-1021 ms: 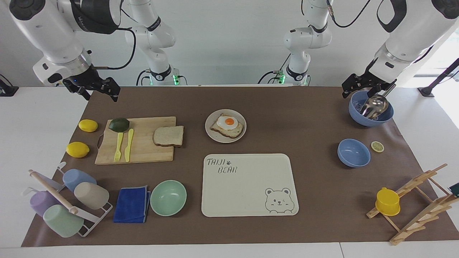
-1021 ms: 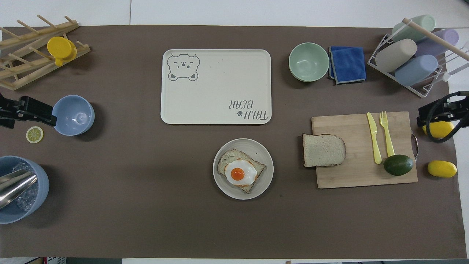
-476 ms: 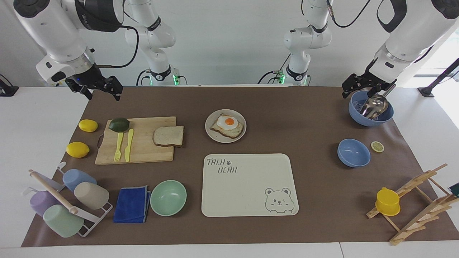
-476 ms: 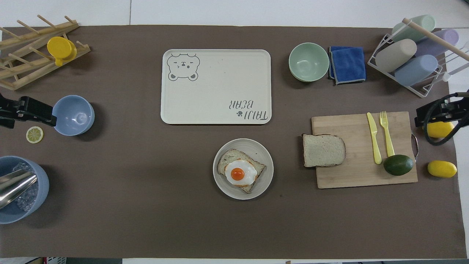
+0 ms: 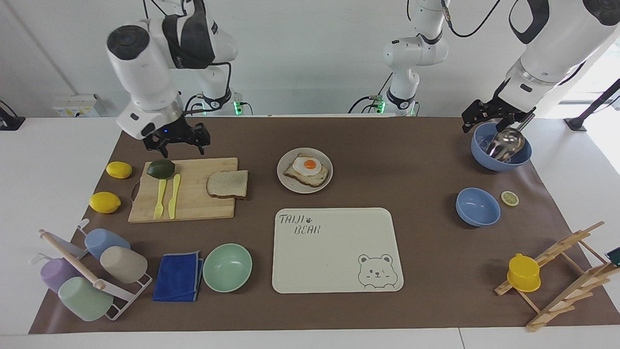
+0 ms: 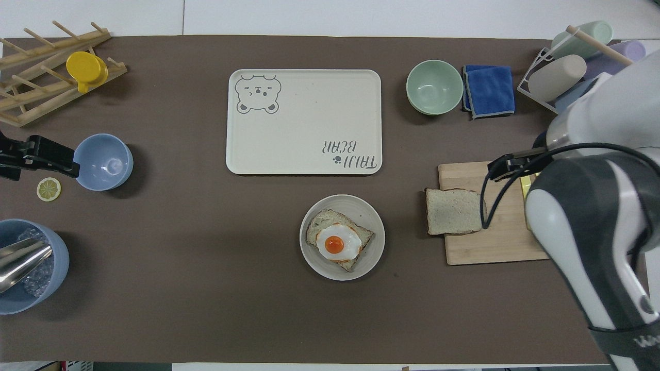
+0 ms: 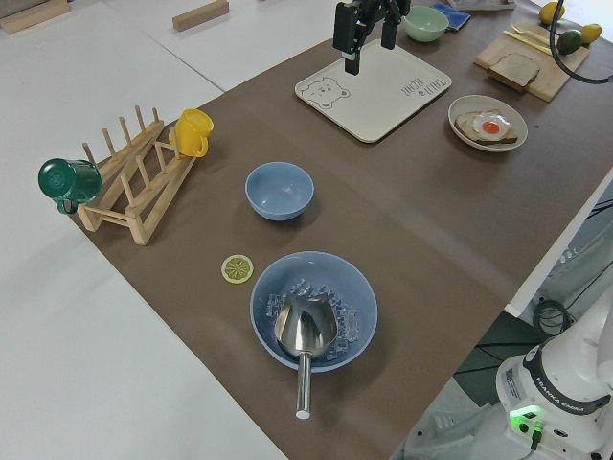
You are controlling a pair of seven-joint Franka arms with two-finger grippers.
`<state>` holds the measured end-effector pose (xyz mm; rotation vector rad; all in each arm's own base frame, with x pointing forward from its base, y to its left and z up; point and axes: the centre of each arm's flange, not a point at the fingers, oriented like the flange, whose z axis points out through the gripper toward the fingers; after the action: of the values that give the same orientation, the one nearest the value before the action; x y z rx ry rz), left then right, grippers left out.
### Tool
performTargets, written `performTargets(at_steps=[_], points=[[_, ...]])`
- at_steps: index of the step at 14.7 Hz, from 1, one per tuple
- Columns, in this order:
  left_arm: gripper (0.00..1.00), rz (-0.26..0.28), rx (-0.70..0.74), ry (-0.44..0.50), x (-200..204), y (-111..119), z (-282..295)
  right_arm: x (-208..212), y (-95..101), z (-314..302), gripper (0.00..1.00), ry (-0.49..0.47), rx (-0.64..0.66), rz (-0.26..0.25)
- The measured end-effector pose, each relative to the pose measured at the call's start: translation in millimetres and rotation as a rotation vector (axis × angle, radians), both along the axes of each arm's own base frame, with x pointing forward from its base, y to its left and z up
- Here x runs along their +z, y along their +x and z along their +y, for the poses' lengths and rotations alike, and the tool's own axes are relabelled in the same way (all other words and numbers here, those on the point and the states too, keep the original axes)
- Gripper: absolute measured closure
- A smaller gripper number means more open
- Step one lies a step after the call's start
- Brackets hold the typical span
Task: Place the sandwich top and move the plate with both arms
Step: 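Grasp the bread slice on the cutting board with the right gripper, then carry the bread slice over the egg toast plate with the right gripper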
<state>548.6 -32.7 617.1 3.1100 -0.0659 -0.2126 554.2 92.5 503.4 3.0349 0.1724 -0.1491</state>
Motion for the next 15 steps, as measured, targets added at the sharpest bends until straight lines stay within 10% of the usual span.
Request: performTargets(at_steps=[9,15], points=[[0.00,0.000,0.000,0.000,0.0,0.0,0.0,-193.5,-50.1,142.7,0.00,-0.313,-0.101,0.014],[0.00,0.000,0.000,0.000,0.0,0.0,0.0,-209.5,-47.0,133.6,0.00,-0.371,-0.106,0.007]])
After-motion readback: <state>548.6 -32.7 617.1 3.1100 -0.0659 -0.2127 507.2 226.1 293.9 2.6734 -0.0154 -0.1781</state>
